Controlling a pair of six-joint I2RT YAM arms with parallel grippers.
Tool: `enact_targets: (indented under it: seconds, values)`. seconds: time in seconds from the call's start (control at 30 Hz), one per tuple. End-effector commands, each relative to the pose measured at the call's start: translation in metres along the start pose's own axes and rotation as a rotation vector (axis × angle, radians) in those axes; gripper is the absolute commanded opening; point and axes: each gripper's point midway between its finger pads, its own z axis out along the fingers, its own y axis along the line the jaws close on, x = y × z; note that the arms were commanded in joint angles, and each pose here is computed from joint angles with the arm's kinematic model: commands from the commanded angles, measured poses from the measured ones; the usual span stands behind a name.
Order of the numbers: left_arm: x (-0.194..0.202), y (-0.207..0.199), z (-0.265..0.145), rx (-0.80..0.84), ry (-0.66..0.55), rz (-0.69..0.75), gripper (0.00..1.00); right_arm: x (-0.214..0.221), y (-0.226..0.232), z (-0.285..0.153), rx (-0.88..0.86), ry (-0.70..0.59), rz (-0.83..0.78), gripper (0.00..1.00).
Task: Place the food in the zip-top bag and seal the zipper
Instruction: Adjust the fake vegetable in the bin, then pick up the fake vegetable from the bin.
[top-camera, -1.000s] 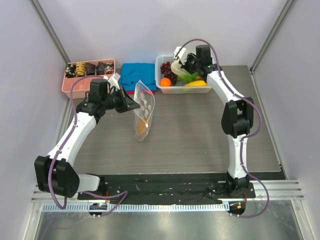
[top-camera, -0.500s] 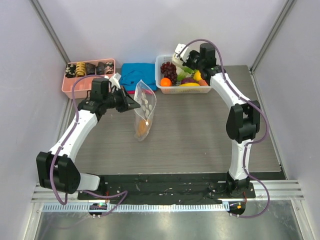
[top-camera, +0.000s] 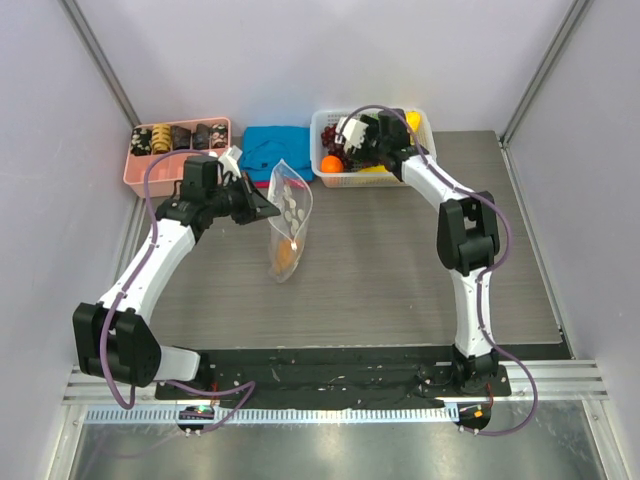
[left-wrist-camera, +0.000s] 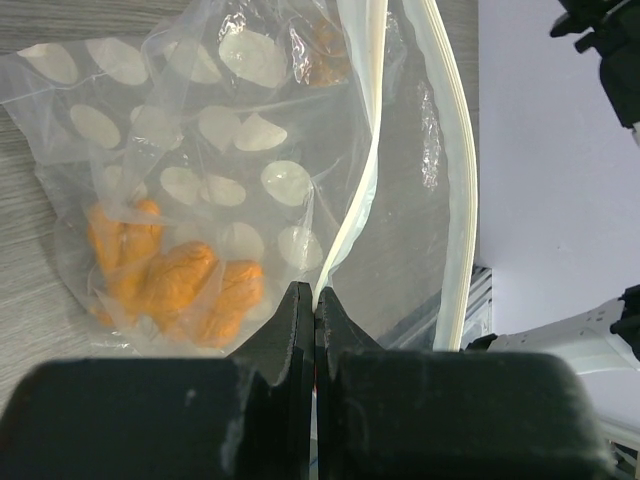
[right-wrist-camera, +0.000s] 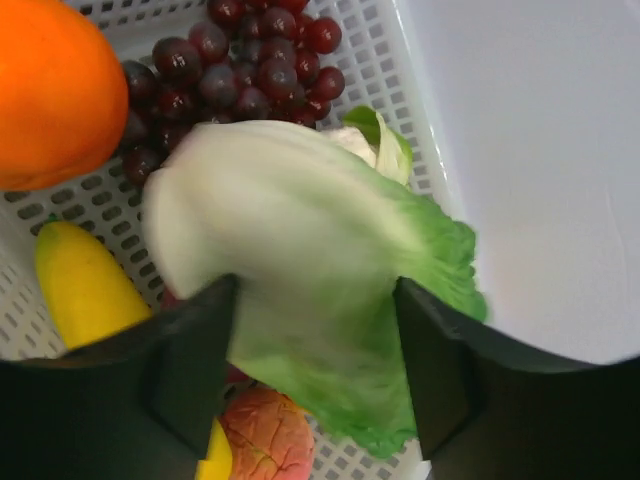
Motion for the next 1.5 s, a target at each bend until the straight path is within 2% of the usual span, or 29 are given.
enact_targets:
  seconds: [0.0,0.07,0.1,0.2,0.23,0.37,0.43,0.57,0.7,0.77,0.87,0.97,1.1,1.23,1.47]
  values:
    - [-0.014,-0.011,-0.008,0.015,-0.039,0.049,0.0,-0.031,-0.039,-0.012,0.098,-0.056,0.146,0.82]
    - [-0.013,-0.011,-0.007,0.016,-0.033,0.047,0.0,-0.044,-0.051,-0.025,0.119,-0.093,0.243,0.88]
    - [-0.013,-0.011,-0.007,0.02,-0.031,0.044,0.0,-0.047,-0.054,-0.03,0.125,-0.11,0.365,0.9]
    - [-0.013,-0.013,-0.007,0.029,-0.027,0.04,0.0,-0.048,-0.08,-0.054,0.143,-0.175,0.589,0.93]
    - [-0.013,-0.014,-0.007,0.03,-0.028,0.039,0.0,-0.05,-0.08,-0.058,0.122,-0.203,0.749,0.93]
    - [-0.014,-0.015,-0.006,0.038,-0.027,0.037,0.0,-0.027,-0.102,-0.079,0.111,-0.255,1.083,0.95]
    - [-0.015,-0.016,-0.006,0.042,-0.027,0.036,0.0,-0.019,-0.103,-0.079,0.096,-0.262,1.185,0.95]
    - [-0.014,-0.015,-0.003,0.042,-0.019,0.024,0.0,0.001,-0.106,-0.074,0.089,-0.252,1.487,0.99]
    - [-0.014,-0.015,-0.002,0.044,-0.016,0.023,0.0,0.002,-0.106,-0.073,0.054,-0.264,1.652,1.0]
    - [-0.014,-0.014,-0.003,0.04,-0.018,0.022,0.0,-0.004,-0.106,-0.08,0.05,-0.281,1.699,1.0]
    - [-0.014,-0.013,-0.001,0.037,-0.017,0.018,0.0,-0.002,-0.108,-0.082,0.132,-0.232,1.78,1.0]
    - [-0.013,-0.013,0.0,0.039,-0.012,0.011,0.0,0.005,-0.098,-0.076,0.217,-0.131,1.821,1.0]
    - [-0.014,-0.013,0.001,0.041,-0.012,0.006,0.0,0.02,-0.073,-0.059,0.333,0.075,1.738,1.0]
    - [-0.014,-0.013,0.0,0.043,-0.014,0.009,0.0,0.009,-0.075,-0.043,0.303,0.051,1.701,1.0]
    - [-0.012,-0.011,0.002,0.038,-0.007,0.007,0.0,0.023,-0.058,-0.01,0.293,0.085,1.651,1.0]
